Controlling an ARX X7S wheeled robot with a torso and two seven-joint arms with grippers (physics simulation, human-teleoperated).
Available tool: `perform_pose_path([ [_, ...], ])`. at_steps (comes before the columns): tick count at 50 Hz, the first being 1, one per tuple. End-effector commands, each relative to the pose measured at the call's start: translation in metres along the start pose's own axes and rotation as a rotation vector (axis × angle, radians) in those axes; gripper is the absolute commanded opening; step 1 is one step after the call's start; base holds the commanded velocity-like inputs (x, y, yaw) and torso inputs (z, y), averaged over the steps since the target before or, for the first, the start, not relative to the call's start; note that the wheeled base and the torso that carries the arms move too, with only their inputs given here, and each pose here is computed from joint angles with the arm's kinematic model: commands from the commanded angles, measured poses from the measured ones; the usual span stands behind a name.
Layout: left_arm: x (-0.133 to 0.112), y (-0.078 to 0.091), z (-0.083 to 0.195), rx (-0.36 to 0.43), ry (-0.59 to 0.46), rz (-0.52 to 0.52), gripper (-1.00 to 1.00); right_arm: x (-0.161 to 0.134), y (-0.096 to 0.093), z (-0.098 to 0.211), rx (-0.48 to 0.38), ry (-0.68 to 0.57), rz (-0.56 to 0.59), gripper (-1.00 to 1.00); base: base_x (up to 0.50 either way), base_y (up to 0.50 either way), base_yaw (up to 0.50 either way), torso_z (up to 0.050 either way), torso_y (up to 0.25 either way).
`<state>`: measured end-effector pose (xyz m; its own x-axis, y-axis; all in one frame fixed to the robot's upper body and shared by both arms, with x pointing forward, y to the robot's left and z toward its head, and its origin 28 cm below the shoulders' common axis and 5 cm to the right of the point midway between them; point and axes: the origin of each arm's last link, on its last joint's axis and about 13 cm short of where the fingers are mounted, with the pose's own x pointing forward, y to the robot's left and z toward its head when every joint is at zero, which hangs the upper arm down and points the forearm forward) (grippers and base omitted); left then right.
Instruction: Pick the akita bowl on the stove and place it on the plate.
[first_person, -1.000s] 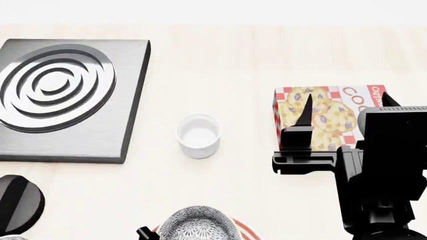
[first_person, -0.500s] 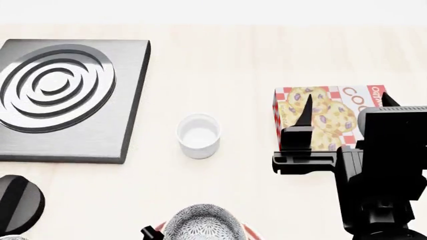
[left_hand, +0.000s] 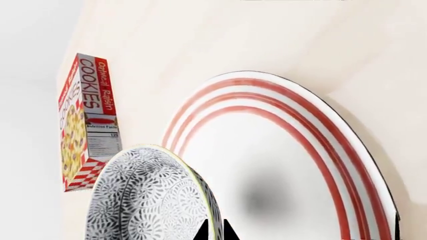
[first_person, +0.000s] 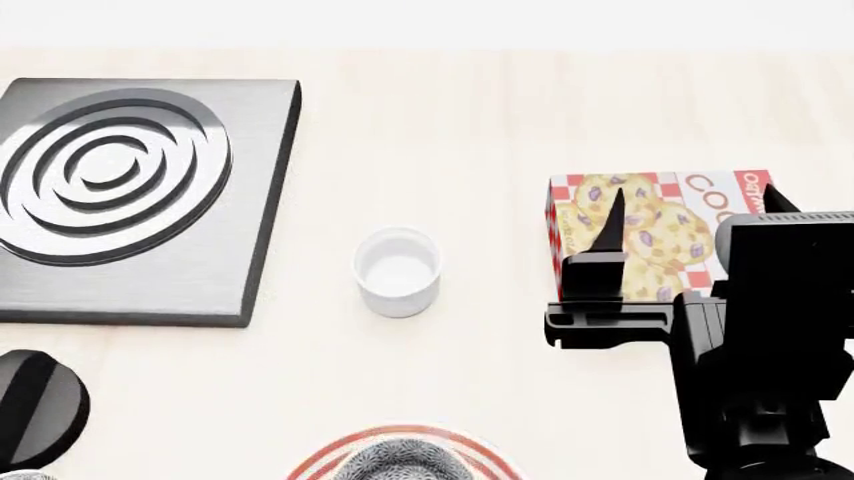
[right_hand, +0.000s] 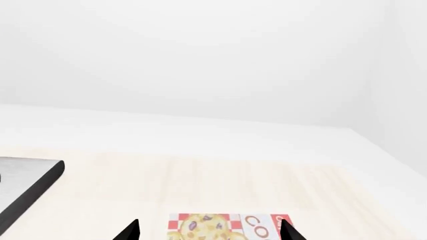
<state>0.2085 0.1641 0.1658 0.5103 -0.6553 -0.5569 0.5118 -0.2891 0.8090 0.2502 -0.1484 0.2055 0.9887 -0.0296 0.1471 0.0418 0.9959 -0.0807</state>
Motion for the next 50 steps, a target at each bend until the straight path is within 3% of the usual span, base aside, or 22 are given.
perform_pose_path([
  [1, 0.0033, 0.0018, 0.0045, 0.008, -0.023, 0.039, -1.00, 0.0004, -0.0011, 0.0005, 0.015, -0.008, -0.004, 1.00, 0.00, 0.00, 0.00, 0.000, 0.000],
  [31, 0.0044, -0.0053, 0.0078, -0.011, -0.023, 0.022, -1.00, 0.0000, -0.0012, 0.0008, 0.016, -0.007, -0.005, 1.00, 0.00, 0.00, 0.00, 0.000, 0.000],
  [32, 0.0042, -0.0055, 0.0081, -0.015, -0.023, 0.025, 1.00, -0.0001, -0.0010, 0.0010, 0.016, -0.007, -0.005, 1.00, 0.00, 0.00, 0.00, 0.000, 0.000],
  [50, 0.0024, -0.0033, 0.0123, -0.056, -0.047, 0.056, 1.00, 0.0004, -0.0010, 0.0000, 0.017, -0.005, -0.004, 1.00, 0.00, 0.00, 0.00, 0.000, 0.000],
])
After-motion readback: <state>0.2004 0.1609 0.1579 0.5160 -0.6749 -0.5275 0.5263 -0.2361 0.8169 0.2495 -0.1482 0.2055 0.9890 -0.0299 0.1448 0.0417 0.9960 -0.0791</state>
